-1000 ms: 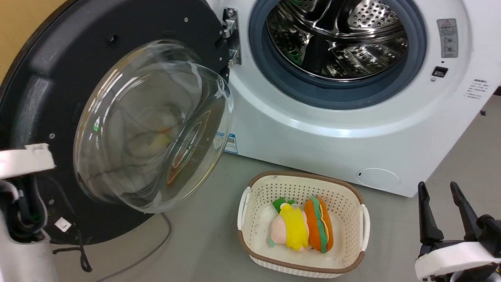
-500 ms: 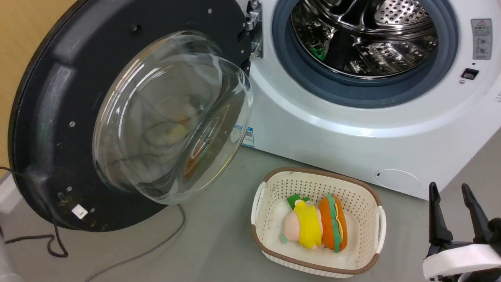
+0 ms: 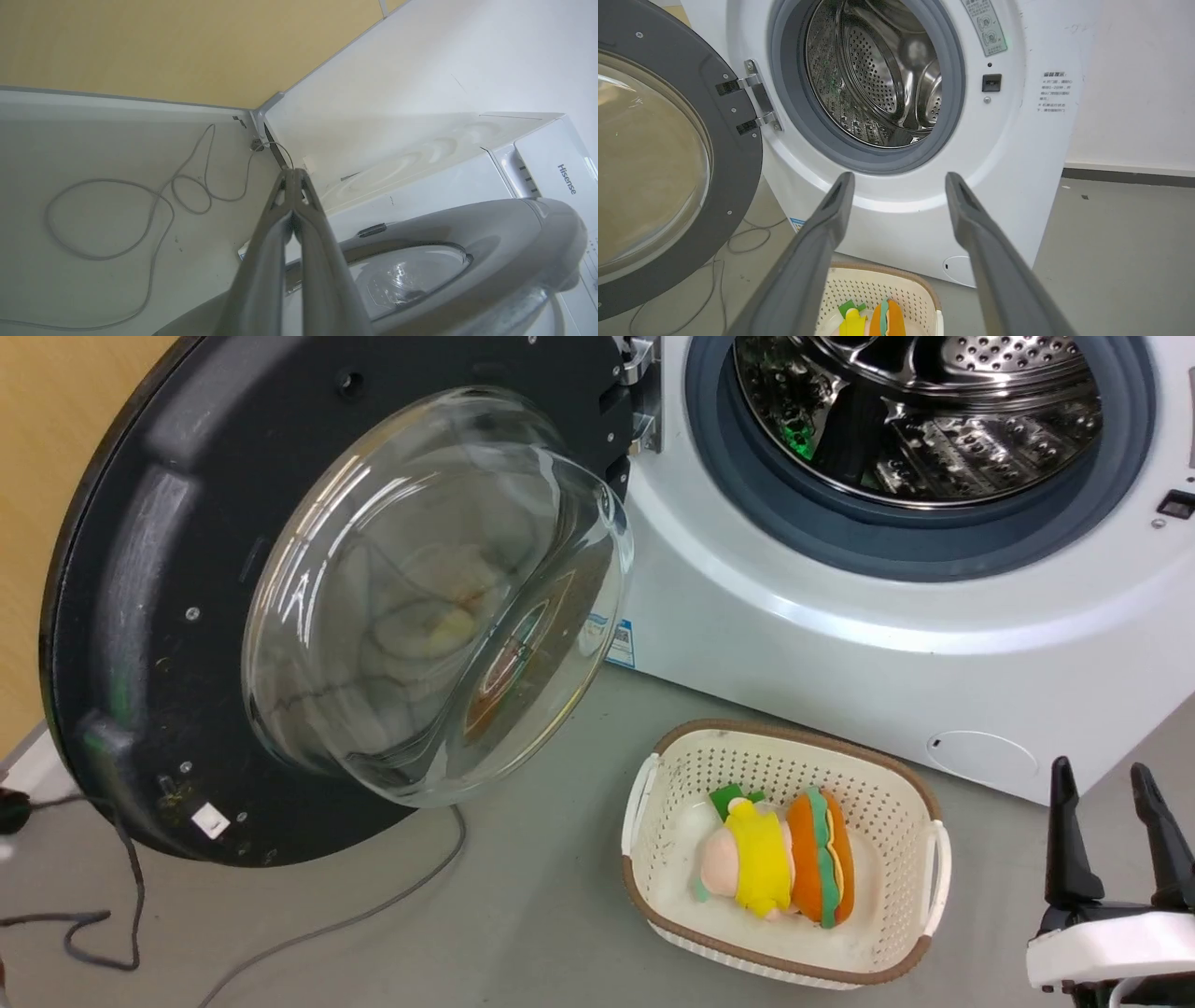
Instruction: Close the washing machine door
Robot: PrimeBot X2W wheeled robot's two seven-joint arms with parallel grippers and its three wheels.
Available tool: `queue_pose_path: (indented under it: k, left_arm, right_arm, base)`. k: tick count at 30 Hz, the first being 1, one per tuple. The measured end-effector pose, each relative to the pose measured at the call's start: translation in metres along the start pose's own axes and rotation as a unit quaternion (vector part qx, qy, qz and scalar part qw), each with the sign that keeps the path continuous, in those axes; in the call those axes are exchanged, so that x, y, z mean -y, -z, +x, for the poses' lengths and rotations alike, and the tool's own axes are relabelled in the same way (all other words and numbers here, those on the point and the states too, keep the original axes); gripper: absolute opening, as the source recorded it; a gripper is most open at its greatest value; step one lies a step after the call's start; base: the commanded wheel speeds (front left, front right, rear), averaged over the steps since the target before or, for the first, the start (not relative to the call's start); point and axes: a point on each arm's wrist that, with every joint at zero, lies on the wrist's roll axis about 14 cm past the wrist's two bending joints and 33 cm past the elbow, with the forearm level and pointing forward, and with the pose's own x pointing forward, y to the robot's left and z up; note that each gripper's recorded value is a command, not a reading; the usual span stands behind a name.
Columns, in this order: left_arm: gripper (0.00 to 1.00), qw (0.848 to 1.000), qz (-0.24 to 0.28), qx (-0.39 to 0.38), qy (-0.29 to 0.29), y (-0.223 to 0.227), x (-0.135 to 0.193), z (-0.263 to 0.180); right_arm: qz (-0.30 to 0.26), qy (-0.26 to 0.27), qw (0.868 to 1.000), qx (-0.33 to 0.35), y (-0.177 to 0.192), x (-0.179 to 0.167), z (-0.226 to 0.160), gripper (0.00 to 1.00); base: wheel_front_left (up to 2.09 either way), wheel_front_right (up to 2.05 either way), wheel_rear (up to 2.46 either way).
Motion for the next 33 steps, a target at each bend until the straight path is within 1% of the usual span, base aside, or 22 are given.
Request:
queue_pose_path:
  k: [6, 10, 18, 25, 29, 33]
  left_arm:
    - [0.0, 0.995, -0.036, -0.087, 0.016, 0.03, -0.005, -0.012]
    - [0.0, 0.99, -0.049, -0.131, 0.02, 0.048, -0.012, -0.025]
    - [0.0, 0.977, -0.064, -0.192, 0.067, 0.072, 0.001, -0.05]
    - [0.0, 0.952, -0.063, -0.268, 0.131, 0.124, 0.035, -0.08]
    - [0.0, 0.936, -0.058, -0.302, 0.171, 0.15, 0.06, -0.098]
    - [0.0, 0.919, -0.066, -0.32, 0.219, 0.167, 0.09, -0.112]
  right_arm:
    - [0.005, 0.0, 1.0, 0.001, 0.003, 0.0, 0.004, 1.0]
    - [0.009, -0.001, 1.0, 0.001, 0.005, -0.001, 0.006, 1.0]
    - [0.015, -0.004, 1.0, 0.009, 0.005, -0.005, 0.012, 1.0]
    - [0.024, -0.001, 1.0, 0.012, 0.005, -0.004, 0.012, 1.0]
    - [0.027, -0.001, 1.0, 0.012, 0.005, -0.004, 0.013, 1.0]
    - [0.027, -0.001, 1.0, 0.012, 0.005, -0.005, 0.013, 1.0]
  base:
    - [0.0, 0.0, 0.0]
    - [0.0, 0.0, 0.0]
    - [0.0, 0.0, 0.0]
    - [0.0, 0.0, 0.0]
    - [0.0, 0.0, 0.0]
    - [0.0, 0.0, 0.0]
